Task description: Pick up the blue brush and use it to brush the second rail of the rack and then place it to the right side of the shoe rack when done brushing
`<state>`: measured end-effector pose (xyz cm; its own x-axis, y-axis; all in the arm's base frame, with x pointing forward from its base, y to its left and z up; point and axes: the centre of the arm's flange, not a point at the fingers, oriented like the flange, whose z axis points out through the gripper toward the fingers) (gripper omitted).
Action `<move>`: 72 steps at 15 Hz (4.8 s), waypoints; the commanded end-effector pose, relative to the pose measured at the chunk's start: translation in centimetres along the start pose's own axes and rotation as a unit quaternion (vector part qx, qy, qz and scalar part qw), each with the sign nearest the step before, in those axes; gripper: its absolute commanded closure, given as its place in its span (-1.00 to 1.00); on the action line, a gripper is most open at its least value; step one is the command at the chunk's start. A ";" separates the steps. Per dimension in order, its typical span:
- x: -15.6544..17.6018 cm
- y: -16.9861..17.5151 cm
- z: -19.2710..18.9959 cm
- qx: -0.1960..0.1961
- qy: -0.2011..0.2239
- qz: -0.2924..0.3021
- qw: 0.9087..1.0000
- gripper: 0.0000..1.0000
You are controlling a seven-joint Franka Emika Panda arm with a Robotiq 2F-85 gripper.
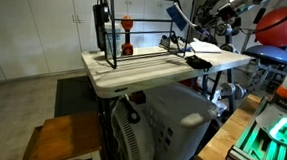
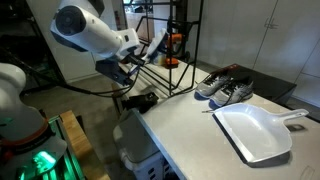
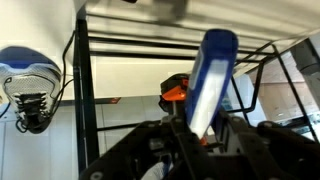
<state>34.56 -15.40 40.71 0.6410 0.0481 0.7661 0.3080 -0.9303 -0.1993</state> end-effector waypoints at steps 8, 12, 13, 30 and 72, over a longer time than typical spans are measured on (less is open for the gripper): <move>-4.6 -4.4 -9.6 0.104 -0.028 -0.219 0.970 0.85; -4.8 -4.1 -11.1 0.136 -0.050 -0.236 0.961 0.85; -4.9 -3.8 -11.0 0.131 -0.065 -0.232 0.962 0.85; -10.4 5.7 -12.8 -0.053 -0.170 -0.012 0.984 0.85; -5.6 14.3 2.3 -0.253 -0.074 0.083 0.961 0.85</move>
<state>36.22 -28.10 33.46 0.7547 -0.1176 0.6454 -0.1645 -0.9863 0.0127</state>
